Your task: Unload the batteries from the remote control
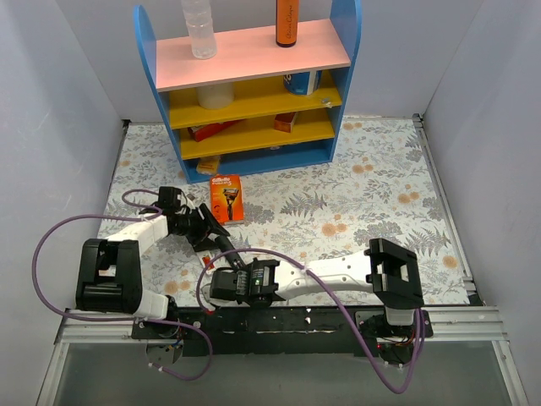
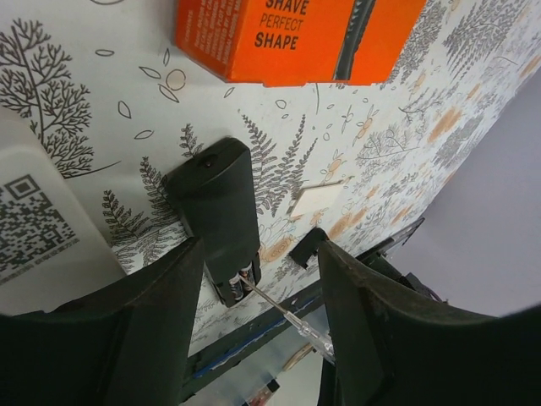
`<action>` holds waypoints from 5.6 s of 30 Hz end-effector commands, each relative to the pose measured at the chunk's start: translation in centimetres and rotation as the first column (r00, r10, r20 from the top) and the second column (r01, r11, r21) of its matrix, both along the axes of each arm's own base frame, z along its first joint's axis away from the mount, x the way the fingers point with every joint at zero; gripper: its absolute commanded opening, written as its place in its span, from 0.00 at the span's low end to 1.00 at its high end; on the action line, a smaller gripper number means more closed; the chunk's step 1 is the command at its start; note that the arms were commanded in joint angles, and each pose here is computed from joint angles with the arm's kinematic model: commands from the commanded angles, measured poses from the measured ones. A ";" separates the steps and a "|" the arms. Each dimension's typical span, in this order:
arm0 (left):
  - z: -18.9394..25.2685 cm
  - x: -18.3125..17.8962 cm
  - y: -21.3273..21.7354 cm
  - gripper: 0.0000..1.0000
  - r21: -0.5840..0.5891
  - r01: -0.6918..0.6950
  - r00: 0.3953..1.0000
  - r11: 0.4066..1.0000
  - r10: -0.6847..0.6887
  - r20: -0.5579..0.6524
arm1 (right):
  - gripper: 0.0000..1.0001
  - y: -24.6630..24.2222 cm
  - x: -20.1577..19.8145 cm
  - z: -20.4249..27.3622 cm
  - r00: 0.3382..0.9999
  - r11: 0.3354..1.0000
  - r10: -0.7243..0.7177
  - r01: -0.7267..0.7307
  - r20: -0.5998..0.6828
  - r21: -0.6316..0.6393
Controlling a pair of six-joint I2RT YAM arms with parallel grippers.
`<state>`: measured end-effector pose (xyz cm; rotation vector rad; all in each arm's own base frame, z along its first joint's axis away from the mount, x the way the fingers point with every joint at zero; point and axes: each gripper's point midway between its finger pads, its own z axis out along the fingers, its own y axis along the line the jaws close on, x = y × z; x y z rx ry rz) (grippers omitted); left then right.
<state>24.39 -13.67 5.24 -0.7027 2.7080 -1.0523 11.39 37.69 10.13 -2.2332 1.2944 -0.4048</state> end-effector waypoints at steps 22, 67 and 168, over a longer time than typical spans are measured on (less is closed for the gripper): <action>-1.4 -0.2 -0.6 0.46 0.037 0.016 1.000 0.999 -0.015 -0.019 | 0.01 -1.0 1.1 -1.9 0.943 0.969 -0.044 0.121 -0.331 0.215; 0.5 3.1 -0.5 0.51 0.060 -0.006 1.000 0.998 0.004 0.029 | 0.01 -1.6 3.6 2.5 0.777 0.789 -0.065 0.424 -0.626 0.444; -0.6 -2.2 -6.6 0.53 -0.076 0.207 0.978 0.975 -0.207 0.010 | 0.01 -7.1 6.7 2.9 0.385 0.367 -0.512 0.906 -0.768 0.210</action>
